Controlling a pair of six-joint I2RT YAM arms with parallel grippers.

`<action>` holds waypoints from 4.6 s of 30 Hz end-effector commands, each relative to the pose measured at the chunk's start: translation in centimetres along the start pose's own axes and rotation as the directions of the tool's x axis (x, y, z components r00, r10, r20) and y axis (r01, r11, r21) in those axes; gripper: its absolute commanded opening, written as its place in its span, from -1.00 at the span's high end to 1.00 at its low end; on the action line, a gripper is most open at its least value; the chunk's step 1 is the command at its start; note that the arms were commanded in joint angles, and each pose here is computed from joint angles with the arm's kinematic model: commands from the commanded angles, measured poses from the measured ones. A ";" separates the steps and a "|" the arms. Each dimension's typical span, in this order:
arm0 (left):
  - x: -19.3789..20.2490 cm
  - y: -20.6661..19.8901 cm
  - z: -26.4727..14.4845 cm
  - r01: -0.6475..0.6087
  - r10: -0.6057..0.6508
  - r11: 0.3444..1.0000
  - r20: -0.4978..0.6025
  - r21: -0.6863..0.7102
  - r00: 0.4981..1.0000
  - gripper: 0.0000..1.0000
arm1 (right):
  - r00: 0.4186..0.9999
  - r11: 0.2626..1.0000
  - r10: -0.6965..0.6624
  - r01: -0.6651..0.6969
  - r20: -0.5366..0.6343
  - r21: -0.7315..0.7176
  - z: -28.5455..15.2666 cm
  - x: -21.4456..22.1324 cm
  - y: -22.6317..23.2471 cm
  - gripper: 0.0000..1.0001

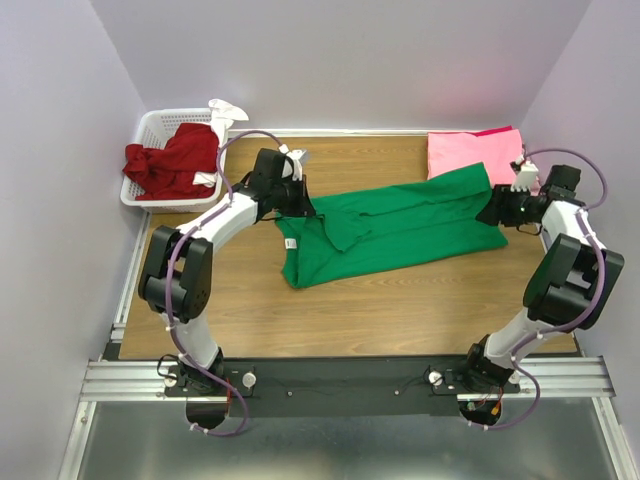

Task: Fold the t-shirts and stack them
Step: Fold the tshirt

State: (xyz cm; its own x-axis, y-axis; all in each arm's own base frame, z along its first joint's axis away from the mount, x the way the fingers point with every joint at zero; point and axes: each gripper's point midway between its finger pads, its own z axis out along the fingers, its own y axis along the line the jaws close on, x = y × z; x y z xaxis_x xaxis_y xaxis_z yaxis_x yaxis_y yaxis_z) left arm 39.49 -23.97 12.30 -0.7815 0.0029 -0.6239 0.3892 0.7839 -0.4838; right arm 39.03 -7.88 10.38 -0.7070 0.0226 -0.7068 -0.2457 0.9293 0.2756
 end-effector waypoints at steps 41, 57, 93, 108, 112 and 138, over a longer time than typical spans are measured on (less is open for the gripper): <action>-5.6 3.4 -18.5 -0.084 0.314 0.882 0.445 -0.464 0.839 -0.76 | 0.404 0.363 -0.915 0.830 0.009 -0.423 10.6 5.1 35.8 -0.23; -4.7 3.6 -22.2 -0.023 0.349 0.855 0.542 -0.517 0.764 -0.74 | 0.324 0.313 -0.944 0.829 -0.057 -0.464 13.0 8.7 36.6 -0.22; -4.7 3.3 -23.1 -0.009 0.348 0.858 0.569 -0.514 0.745 -0.73 | 0.501 0.527 -0.826 0.849 -0.257 -0.040 18.1 0.8 30.0 0.95; -4.2 2.4 -21.6 -0.048 0.323 0.893 0.563 -0.448 0.761 -0.82 | 0.669 0.673 -0.720 0.738 -0.184 0.050 15.0 -4.0 27.0 -1.00; -2.0 0.4 -17.8 -0.088 0.210 0.962 0.498 -0.258 0.841 -0.87 | 0.652 0.648 -0.757 0.743 -0.039 -0.170 10.3 -3.9 28.1 -0.99; 14.3 0.8 -11.6 0.442 -0.433 0.896 0.154 -0.027 0.888 -0.52 | 0.494 0.442 -0.869 0.763 -0.013 -0.471 6.6 7.9 31.8 -0.79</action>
State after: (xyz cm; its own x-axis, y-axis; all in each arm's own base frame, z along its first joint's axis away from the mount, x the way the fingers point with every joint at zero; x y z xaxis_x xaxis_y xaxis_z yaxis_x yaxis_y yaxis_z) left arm 24.59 -15.32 11.50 -0.7294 -0.3932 -0.5598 0.0799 0.7637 -0.6406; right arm 27.78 27.18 7.15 -0.0629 -0.8410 -0.5374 -0.9870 0.1324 -0.0916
